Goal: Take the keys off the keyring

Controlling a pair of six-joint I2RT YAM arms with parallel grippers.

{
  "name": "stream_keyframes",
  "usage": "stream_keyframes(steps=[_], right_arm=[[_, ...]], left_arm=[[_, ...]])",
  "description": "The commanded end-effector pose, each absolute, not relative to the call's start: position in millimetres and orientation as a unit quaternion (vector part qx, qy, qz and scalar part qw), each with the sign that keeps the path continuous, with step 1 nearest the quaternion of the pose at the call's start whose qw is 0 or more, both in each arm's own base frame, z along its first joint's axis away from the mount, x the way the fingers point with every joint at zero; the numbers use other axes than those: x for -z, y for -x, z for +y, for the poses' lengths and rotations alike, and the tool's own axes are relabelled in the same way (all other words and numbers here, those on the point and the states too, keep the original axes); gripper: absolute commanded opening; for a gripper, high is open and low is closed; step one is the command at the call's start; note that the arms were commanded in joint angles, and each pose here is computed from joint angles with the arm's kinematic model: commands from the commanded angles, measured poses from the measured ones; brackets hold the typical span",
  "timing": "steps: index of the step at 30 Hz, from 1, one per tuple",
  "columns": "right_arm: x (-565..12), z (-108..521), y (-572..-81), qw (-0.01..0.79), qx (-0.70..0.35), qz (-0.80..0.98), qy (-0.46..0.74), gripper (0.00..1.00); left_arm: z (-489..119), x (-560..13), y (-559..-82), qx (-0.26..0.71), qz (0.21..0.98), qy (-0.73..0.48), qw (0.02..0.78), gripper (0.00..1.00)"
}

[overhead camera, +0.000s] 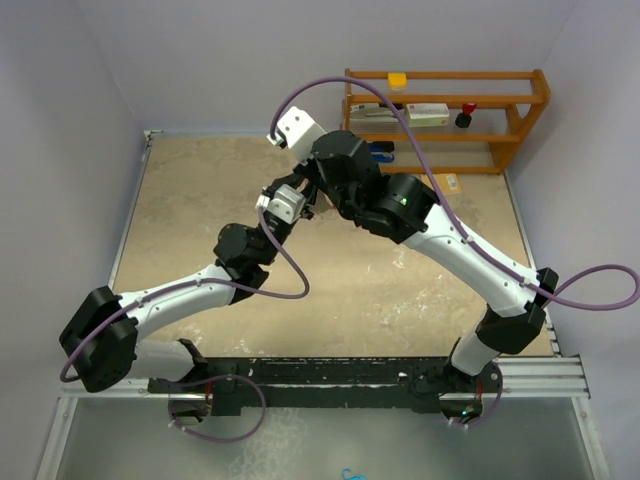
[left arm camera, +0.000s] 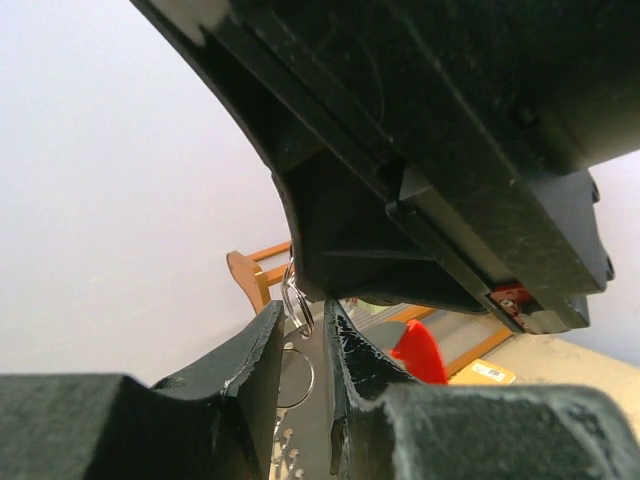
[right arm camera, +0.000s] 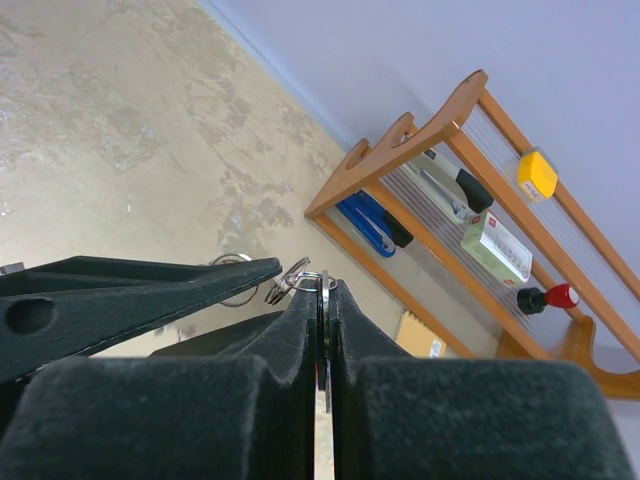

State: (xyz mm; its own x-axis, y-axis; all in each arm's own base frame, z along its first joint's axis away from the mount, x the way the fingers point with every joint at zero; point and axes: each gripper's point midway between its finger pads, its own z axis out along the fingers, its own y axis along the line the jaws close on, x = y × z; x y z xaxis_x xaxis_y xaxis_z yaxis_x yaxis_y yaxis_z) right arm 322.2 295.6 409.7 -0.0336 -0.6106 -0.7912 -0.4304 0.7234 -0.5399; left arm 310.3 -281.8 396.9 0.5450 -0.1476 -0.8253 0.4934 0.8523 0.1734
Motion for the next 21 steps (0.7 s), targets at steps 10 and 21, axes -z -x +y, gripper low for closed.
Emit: stream_keyframes(steps=[10,21], right_arm=[[-449,285,-312,0.627,0.042,0.702,0.335,0.0],[-447,287,-311,0.623,0.04,0.703,0.34,0.0]], left_arm=[[-274,-416,-314,0.181,0.413,-0.157,0.879,0.19],[-261,-418,-321,0.168,0.409,-0.111,0.89,0.15]])
